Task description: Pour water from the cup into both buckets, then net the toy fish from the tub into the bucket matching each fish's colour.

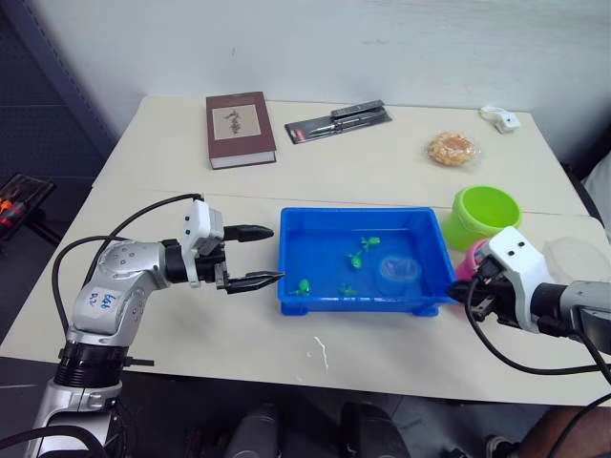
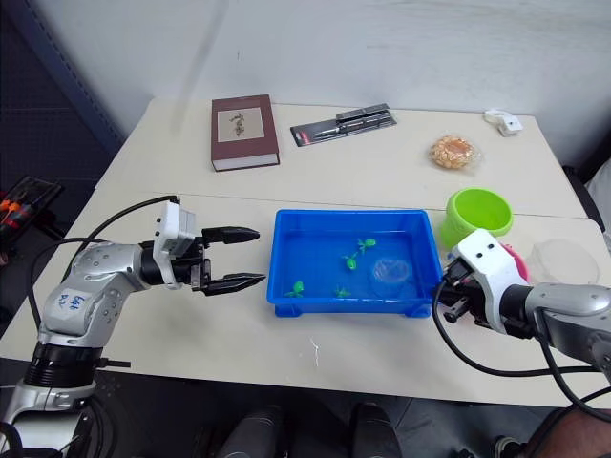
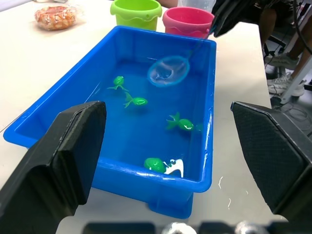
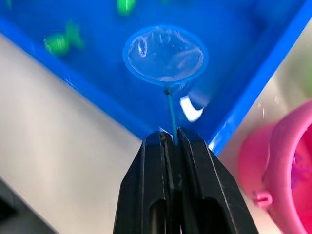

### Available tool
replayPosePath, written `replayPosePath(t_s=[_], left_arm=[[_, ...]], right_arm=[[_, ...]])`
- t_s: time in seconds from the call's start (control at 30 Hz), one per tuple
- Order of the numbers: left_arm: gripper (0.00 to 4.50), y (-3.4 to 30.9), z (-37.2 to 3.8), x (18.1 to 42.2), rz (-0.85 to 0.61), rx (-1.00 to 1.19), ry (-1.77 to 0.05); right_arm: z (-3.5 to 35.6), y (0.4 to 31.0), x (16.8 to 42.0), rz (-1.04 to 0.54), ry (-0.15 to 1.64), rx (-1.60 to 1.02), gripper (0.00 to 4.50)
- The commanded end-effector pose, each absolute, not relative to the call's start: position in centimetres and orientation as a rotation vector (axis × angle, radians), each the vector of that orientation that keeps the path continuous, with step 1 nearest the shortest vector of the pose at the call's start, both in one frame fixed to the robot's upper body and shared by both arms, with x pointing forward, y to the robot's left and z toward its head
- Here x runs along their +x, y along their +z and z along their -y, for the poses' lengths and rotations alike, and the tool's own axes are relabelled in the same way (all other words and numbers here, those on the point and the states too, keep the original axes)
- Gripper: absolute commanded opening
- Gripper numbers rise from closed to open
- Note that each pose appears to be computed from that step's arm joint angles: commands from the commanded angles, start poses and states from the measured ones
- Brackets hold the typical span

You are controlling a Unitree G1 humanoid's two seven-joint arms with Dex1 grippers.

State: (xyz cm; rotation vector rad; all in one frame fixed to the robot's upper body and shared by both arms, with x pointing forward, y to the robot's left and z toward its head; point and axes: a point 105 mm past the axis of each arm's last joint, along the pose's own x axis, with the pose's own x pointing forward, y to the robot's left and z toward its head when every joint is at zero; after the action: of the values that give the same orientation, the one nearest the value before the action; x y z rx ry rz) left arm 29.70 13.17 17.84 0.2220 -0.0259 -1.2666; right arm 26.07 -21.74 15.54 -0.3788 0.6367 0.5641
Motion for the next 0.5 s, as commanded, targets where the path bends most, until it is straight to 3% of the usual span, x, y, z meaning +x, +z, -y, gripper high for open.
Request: replayPosePath(t_s=[0.03,0.5], left_arm=[[4.39,19.0,-12.7,29.0,0.087,0.209,-1.269],[4.39,18.9,-12.7,29.0,0.074,0.218,-1.215]], right_arm=[[22.0,15.4,27.6,-0.632,0.510,-0.434,0.00],[18.4,14.7,31.9,-0.515,0.489,-0.429,0.00]])
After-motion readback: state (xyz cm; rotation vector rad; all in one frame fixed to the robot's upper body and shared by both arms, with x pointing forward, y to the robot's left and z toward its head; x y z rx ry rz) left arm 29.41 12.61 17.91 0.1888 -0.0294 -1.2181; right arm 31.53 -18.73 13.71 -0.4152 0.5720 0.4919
